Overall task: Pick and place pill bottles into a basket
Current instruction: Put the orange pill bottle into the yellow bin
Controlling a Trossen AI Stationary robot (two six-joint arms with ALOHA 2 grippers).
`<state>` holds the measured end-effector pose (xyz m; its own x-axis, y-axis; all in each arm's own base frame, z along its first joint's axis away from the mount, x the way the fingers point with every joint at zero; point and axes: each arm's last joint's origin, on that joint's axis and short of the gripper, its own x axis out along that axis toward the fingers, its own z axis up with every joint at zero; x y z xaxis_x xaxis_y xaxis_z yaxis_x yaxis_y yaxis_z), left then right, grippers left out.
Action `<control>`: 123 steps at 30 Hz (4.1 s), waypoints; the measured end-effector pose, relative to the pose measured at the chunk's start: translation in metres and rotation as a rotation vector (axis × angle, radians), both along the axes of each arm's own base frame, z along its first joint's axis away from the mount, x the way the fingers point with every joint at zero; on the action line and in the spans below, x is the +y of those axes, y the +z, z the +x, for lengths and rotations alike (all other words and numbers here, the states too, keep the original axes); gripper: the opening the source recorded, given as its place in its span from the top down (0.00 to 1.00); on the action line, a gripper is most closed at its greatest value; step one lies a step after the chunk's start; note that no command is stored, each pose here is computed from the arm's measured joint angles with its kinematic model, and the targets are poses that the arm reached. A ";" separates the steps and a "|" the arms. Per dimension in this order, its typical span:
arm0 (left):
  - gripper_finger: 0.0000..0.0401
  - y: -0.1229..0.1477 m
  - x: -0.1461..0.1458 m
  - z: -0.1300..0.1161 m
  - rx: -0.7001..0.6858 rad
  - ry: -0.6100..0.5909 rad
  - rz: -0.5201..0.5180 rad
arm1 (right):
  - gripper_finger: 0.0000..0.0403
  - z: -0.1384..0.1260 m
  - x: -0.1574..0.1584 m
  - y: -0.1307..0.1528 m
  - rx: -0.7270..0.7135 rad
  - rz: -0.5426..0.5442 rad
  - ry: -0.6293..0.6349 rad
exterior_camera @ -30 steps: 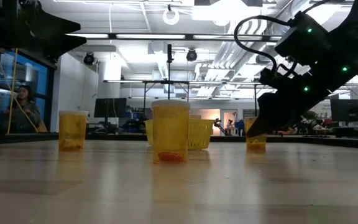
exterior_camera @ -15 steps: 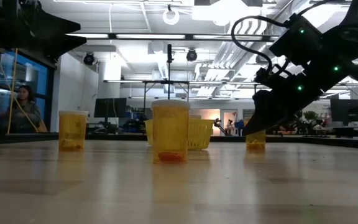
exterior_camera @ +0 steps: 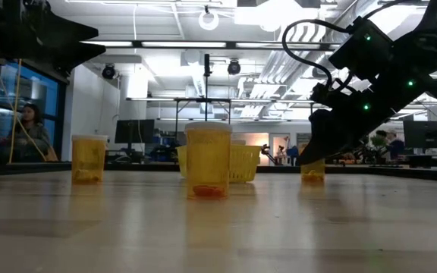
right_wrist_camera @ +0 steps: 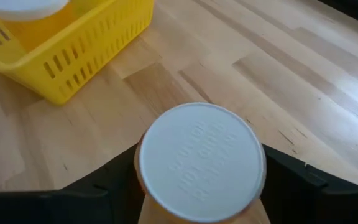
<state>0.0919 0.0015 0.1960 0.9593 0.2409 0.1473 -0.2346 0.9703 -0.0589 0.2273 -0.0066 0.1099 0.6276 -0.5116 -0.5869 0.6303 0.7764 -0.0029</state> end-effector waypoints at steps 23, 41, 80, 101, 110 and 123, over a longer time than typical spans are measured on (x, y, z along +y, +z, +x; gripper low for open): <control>0.27 0.000 0.000 0.000 0.000 0.000 -0.003 | 0.49 0.000 -0.001 0.001 -0.043 0.022 -0.063; 0.27 0.000 0.000 0.000 -0.001 -0.001 -0.005 | 0.48 0.042 0.004 0.044 -0.108 -0.019 0.109; 0.27 -0.002 0.000 0.000 0.016 -0.004 -0.024 | 0.48 0.131 -0.067 0.058 -0.185 -0.064 0.350; 0.27 -0.002 0.000 0.000 0.016 -0.004 -0.027 | 0.48 0.141 -0.081 0.038 -0.116 -0.008 0.359; 0.27 -0.002 0.000 0.000 0.016 -0.005 -0.027 | 0.48 0.141 -0.081 0.037 -0.111 0.003 0.353; 0.27 -0.002 0.000 0.000 0.016 -0.005 -0.027 | 0.48 0.141 -0.080 0.037 -0.103 0.004 0.362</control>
<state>0.0922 0.0015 0.1937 0.9626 0.2402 0.1252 -0.2313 0.9695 -0.0816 0.3678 -0.0864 0.1467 0.8232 -0.2436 -0.5129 0.3115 0.9490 0.0493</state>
